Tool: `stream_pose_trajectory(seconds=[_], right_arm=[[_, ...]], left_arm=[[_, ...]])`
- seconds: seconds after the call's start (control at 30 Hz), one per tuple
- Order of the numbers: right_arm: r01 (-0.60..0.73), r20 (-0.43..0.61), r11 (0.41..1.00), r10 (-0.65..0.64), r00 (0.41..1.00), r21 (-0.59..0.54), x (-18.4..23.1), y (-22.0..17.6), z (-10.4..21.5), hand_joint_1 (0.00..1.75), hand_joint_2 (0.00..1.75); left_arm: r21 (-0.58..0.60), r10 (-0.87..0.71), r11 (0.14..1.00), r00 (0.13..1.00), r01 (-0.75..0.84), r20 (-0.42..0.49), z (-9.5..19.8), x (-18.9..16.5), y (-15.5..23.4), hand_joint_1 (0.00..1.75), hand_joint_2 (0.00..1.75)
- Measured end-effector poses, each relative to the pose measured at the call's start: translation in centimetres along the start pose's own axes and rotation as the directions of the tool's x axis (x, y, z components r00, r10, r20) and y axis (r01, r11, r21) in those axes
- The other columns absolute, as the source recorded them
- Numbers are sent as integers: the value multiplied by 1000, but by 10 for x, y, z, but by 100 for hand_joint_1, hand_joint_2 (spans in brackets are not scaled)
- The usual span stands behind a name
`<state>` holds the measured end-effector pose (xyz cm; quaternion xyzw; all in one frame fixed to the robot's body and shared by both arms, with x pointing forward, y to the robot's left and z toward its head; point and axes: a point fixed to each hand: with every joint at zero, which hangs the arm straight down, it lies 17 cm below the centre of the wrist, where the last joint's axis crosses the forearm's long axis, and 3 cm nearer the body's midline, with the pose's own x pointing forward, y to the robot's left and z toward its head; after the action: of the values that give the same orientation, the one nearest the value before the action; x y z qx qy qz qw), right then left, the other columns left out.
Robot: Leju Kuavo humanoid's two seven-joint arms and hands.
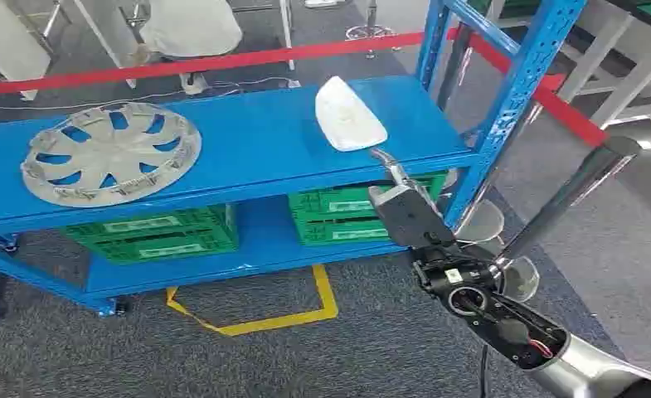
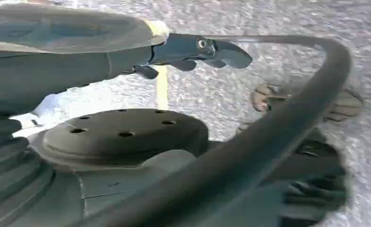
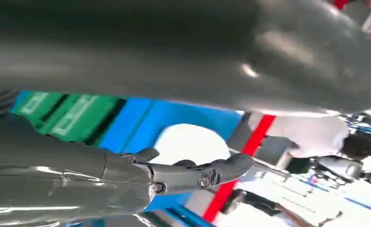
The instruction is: Take the parts from the cabinet and place them on the table.
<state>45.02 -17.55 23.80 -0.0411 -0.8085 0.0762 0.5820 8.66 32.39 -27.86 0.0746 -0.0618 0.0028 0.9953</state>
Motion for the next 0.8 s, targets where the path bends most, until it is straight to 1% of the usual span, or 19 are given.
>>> stream_pose_trajectory(seconds=[0.3,0.5,0.57,0.8], right_arm=[[5,4,1000,-5,1000,11,3,3,-1,0,0],[7,0,1000,-7,1000,11,1,3,0,0,0],[9,-5,1000,-9,1000,9,-1,3,0,0,0],[7,7,1000,-7,1000,10,3,2,-2,0,0]], left_arm=[[-10,11,1000,1000,-11,1,1,2,-6,0,175],[-14,6,1000,1000,-6,-5,1,-3,-9,0,175],[-15,7,1000,1000,-7,4,1,3,-8,0,175],[-15,11,1000,1000,-11,8,1,6,-8,0,175]])
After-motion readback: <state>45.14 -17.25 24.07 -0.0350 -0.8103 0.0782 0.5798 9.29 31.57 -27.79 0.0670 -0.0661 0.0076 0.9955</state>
